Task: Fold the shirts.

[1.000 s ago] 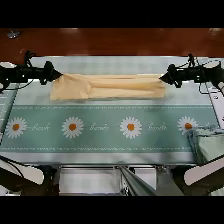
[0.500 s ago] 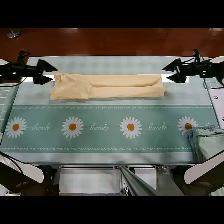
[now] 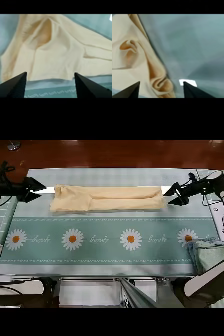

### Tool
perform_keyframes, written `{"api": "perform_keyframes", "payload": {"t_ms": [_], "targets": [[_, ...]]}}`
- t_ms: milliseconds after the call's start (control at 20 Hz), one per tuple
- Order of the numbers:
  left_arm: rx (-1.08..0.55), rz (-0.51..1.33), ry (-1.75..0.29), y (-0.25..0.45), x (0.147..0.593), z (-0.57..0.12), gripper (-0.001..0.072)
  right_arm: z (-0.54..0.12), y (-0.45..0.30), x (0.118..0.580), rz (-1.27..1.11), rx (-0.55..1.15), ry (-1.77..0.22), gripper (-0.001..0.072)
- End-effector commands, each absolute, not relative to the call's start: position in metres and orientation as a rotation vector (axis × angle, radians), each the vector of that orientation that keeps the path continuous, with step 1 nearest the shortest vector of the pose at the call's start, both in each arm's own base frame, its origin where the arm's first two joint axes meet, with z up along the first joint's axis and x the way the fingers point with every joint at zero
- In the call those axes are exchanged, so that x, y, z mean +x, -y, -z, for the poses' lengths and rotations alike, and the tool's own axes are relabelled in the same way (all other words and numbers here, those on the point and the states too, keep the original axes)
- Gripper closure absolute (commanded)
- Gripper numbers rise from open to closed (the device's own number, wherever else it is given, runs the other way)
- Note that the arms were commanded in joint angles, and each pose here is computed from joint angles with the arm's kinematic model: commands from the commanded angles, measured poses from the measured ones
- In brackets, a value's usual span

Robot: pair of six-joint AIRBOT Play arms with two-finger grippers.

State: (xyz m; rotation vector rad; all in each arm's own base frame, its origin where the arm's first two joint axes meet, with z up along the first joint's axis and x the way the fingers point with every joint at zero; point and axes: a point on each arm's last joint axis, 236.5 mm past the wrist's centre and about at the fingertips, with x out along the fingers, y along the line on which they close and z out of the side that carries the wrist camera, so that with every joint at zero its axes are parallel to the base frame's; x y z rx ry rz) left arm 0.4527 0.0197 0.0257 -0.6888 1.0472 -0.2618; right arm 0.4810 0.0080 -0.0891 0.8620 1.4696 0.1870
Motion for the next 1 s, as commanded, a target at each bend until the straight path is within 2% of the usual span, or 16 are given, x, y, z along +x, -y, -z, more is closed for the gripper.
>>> {"api": "perform_keyframes", "payload": {"t_ms": [0, 100, 150, 200, 250, 300, 350, 450, 550, 800, 950], "targets": [[-0.608, 0.369, -0.953, 0.032, 0.441, -0.057, 0.0007, 0.097, -0.055, 0.489, -0.276, 0.888, -1.477, 0.0095], [-0.579, 0.463, -1.005, 0.068, 0.43, -0.056, 0.0008, 0.094, -0.069, 0.5, -0.286, 0.886, -1.441, 0.0118], [-0.566, 0.493, -1.023, 0.084, 0.428, -0.054, 0.0009, 0.091, -0.072, 0.503, -0.293, 0.878, -1.434, 0.0312], [-0.553, 0.52, -1.037, 0.098, 0.426, -0.051, 0.0011, 0.084, -0.076, 0.502, -0.317, 0.862, -1.437, 0.0631], [-0.538, 0.553, -1.06, 0.114, 0.422, -0.047, 0.0105, 0.076, -0.076, 0.497, -0.338, 0.832, -1.445, 0.0687], [-0.522, 0.588, -1.082, 0.13, 0.417, -0.044, 0.043, 0.068, -0.07, 0.487, -0.337, 0.771, -1.469, 0.0687], [-0.504, 0.617, -1.096, 0.145, 0.413, -0.041, 0.0681, 0.058, -0.06, 0.475, -0.316, 0.664, -1.489, 0.0687], [-0.447, 0.675, -1.087, 0.18, 0.408, -0.04, 0.0684, 0.032, -0.037, 0.45, -0.243, 0.482, -1.474, 0.0687], [-0.391, 0.725, -1.062, 0.22, 0.403, -0.041, 0.0684, 0.0, -0.034, 0.416, -0.253, 0.419, -1.426, 0.0688], [-0.276, 0.849, -0.931, 0.348, 0.378, -0.046, 0.0685, -0.053, -0.04, 0.314, -0.195, 0.408, -1.253, 0.0687], [-0.262, 0.952, -1.03, 0.414, 0.356, -0.025, 0.0685, -0.075, -0.047, 0.273, -0.155, 0.444, -1.155, 0.0688]]}}
